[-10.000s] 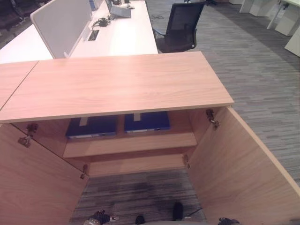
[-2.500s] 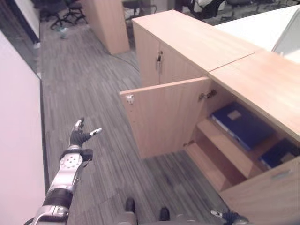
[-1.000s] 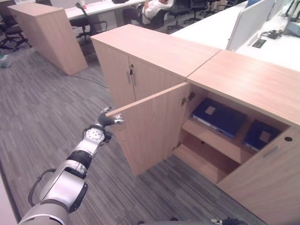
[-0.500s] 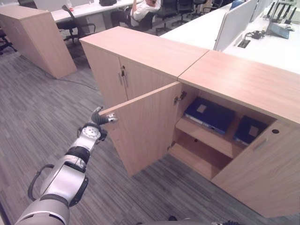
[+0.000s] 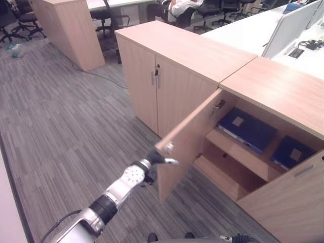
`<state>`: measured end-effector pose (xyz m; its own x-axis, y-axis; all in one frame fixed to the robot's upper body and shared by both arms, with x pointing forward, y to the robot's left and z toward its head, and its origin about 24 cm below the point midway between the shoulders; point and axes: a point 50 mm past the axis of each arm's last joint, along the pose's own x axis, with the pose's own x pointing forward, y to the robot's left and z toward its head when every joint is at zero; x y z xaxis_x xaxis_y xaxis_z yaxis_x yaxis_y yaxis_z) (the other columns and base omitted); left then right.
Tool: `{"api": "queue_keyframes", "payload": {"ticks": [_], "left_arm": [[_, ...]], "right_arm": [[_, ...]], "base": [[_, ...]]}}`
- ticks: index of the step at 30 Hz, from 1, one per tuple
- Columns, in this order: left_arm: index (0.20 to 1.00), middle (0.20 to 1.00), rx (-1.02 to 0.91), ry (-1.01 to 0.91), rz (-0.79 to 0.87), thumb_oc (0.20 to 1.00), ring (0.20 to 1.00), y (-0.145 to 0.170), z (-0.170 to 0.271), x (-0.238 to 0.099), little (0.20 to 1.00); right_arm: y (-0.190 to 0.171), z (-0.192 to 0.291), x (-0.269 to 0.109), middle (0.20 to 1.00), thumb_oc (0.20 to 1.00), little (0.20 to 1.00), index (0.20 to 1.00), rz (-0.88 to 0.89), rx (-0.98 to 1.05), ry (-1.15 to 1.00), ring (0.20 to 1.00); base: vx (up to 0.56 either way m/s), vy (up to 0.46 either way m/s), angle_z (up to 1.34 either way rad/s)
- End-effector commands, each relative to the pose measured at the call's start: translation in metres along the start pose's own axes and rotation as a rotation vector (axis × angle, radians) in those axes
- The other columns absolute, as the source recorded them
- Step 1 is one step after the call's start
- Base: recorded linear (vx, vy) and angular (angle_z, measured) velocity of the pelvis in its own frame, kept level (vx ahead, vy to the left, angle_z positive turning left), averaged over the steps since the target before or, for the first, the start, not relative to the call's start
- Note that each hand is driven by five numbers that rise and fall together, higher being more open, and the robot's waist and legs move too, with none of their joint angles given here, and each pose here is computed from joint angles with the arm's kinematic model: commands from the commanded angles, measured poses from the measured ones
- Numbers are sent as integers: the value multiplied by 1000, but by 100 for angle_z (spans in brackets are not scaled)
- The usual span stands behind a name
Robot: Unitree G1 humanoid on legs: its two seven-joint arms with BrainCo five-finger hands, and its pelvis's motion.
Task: Put the empty folder in the office cabinet
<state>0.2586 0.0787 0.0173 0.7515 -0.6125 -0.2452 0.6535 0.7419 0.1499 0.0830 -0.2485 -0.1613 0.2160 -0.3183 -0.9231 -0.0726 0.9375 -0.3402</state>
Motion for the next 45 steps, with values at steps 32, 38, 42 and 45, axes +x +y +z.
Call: {"api": "queue_keyframes", "payload": {"ticks": [32, 38, 42, 45], "left_arm": [[1000, 1000, 319, -151, 152, 1000, 1000, 75, 66, 17, 1000], [1000, 1000, 360, -127, 198, 1000, 1000, 85, 67, 18, 1000], [1000, 1000, 425, -80, 239, 1000, 1000, 98, 65, 17, 1000], [1000, 1000, 460, -43, 280, 1000, 1000, 107, 65, 20, 1000]], "right_arm": [[-14, -50, -4, 1000, 1000, 1000, 1000, 38, -277, 228, 1000], [-5, -66, -7, 1000, 1000, 1000, 1000, 52, -247, 265, 1000], [-4, -66, -7, 1000, 1000, 1000, 1000, 41, -242, 253, 1000], [-6, -64, -6, 1000, 1000, 1000, 1000, 28, -232, 242, 1000]], "base": [[-28, -24, -35], [56, -259, -40], [56, -335, -39], [43, -190, -41]]}}
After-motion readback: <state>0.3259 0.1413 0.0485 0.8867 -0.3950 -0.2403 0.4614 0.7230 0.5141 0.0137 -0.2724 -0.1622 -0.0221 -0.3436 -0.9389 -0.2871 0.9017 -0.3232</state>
